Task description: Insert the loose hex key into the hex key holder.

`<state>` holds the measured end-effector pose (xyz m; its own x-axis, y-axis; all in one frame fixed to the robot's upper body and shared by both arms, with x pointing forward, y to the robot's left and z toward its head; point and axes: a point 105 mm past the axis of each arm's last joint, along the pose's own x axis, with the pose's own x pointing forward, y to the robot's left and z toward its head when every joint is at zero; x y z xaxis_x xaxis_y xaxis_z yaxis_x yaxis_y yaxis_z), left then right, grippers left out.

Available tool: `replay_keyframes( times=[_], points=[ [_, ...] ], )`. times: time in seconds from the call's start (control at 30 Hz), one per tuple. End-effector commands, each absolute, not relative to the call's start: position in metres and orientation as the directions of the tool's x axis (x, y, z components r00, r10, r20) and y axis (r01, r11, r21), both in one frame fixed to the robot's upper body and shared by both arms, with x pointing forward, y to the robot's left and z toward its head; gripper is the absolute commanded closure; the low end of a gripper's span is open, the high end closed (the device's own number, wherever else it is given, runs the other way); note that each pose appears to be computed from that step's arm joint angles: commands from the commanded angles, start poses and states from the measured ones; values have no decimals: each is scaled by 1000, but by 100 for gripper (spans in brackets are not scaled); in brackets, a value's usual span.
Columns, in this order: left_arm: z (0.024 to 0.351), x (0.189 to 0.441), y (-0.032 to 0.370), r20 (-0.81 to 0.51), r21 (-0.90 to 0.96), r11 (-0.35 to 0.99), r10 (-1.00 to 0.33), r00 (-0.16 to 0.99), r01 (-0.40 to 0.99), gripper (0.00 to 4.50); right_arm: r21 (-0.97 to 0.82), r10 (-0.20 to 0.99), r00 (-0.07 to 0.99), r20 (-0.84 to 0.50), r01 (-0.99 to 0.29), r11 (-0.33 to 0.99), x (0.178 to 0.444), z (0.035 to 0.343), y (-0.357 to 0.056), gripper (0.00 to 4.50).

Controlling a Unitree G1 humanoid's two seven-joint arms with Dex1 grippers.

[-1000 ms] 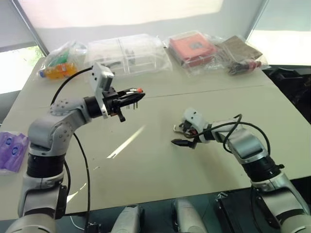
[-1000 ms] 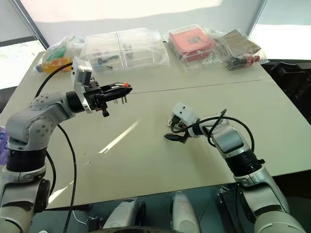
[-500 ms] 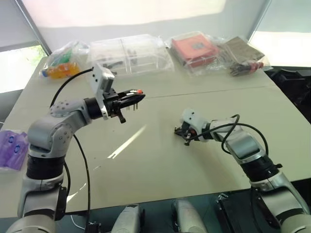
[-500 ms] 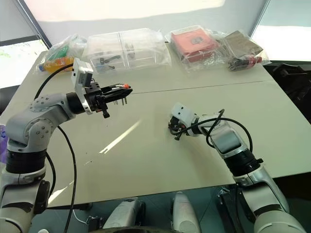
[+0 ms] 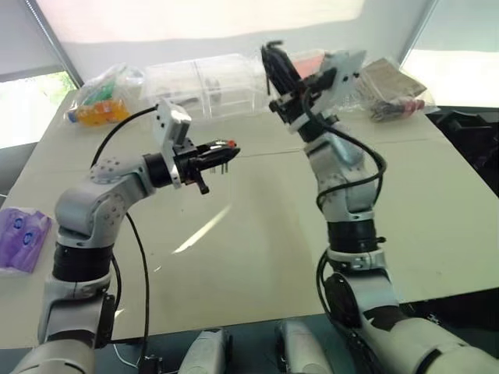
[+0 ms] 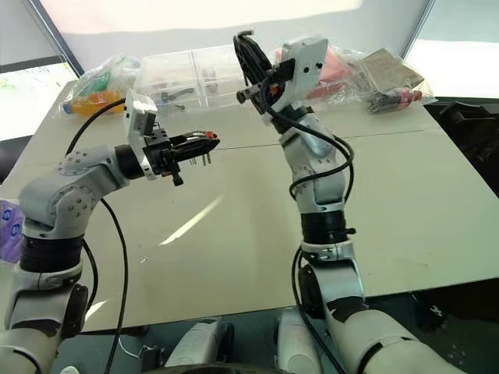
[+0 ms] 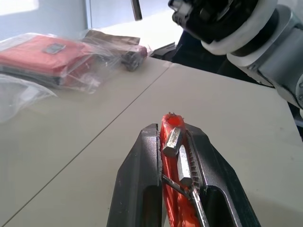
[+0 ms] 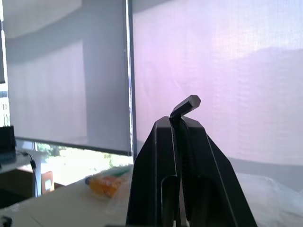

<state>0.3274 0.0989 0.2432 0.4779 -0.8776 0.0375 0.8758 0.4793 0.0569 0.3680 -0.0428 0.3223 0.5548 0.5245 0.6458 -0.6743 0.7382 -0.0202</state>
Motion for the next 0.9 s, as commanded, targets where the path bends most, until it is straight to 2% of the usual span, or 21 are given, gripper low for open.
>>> replay_keyframes(
  times=[0.03, 0.3, 0.63, 0.9],
  points=[
    [261, 329, 97, 84, 112, 482, -876, 475, 869, 440, 10, 489, 507, 710, -702, 713, 359, 331, -33, 447],
    [271, 338, 96, 118, 114, 507, -861, 495, 854, 440, -23, 516, 458, 724, -731, 682, 343, 320, -12, 447],
    [275, 345, 95, 128, 99, 515, -855, 502, 851, 440, -107, 607, 373, 701, -787, 607, 323, 311, 3, 447],
    [279, 345, 94, 137, 102, 512, -856, 498, 853, 440, -114, 621, 371, 690, -791, 601, 321, 308, 6, 447]
  ],
)
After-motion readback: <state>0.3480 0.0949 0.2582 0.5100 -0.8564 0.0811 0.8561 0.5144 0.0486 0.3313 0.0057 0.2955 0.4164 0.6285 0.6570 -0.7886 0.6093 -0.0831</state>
